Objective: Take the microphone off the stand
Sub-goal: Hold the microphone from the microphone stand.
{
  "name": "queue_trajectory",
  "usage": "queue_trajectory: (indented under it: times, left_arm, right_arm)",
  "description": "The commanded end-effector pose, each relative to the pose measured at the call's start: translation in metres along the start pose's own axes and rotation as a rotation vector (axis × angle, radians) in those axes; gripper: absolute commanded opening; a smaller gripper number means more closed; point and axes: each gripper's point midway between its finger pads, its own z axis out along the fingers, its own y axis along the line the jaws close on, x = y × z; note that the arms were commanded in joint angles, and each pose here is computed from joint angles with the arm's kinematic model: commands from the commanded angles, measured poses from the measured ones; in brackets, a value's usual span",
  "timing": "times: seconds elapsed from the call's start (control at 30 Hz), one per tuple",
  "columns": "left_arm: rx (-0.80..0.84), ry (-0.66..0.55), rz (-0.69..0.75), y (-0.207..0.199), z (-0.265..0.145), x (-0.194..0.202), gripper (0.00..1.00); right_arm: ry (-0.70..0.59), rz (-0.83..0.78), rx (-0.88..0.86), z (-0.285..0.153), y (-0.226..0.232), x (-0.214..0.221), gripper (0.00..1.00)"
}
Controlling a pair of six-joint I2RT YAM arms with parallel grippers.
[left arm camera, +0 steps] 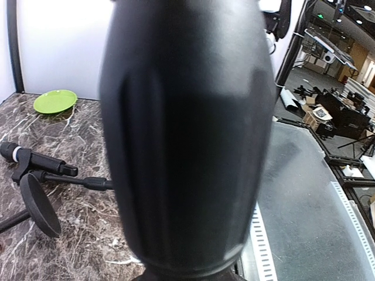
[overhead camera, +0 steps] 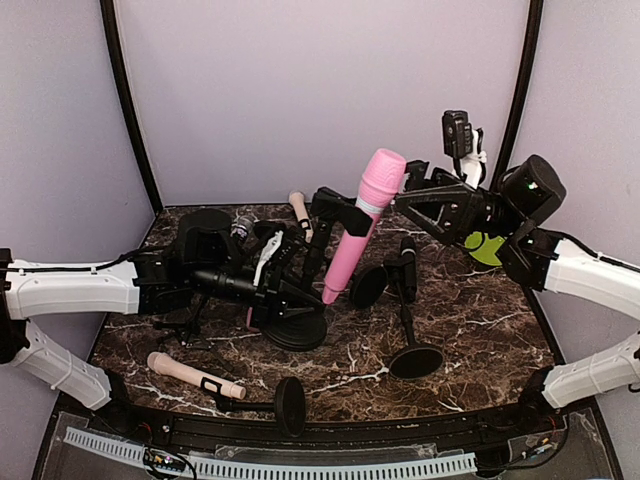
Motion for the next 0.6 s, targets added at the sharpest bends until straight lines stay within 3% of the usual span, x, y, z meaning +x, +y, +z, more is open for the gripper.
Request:
queue_trajectory:
  times: [0.0,0.2,0.37,0.57]
  left_arm:
    - [-0.057,-0.111,0.099,-0.004,-0.015,-0.040,0.00]
    - [-0.054,-0.111,0.103,-0.004,-0.015,-0.039,0.00]
    - [0.027,-0.115,0.121,-0.018,-0.015,-0.040,0.00]
    - [0.090,-0.109,0.122,-0.028,-0.014,-0.040,0.00]
  right_arm:
    - [-0.012,-0.011,0.009,-0.006,0.004,0.001,0.85]
    - [-0.032,-0.015,0.094,-0.011,-0.006,0.000,0.84]
    - [-0.065,0.000,0.293,-0.024,-0.043,-0.002,0.93]
    - [-0.059,0.020,0.195,-0.019,-0.041,-0.004,0.99]
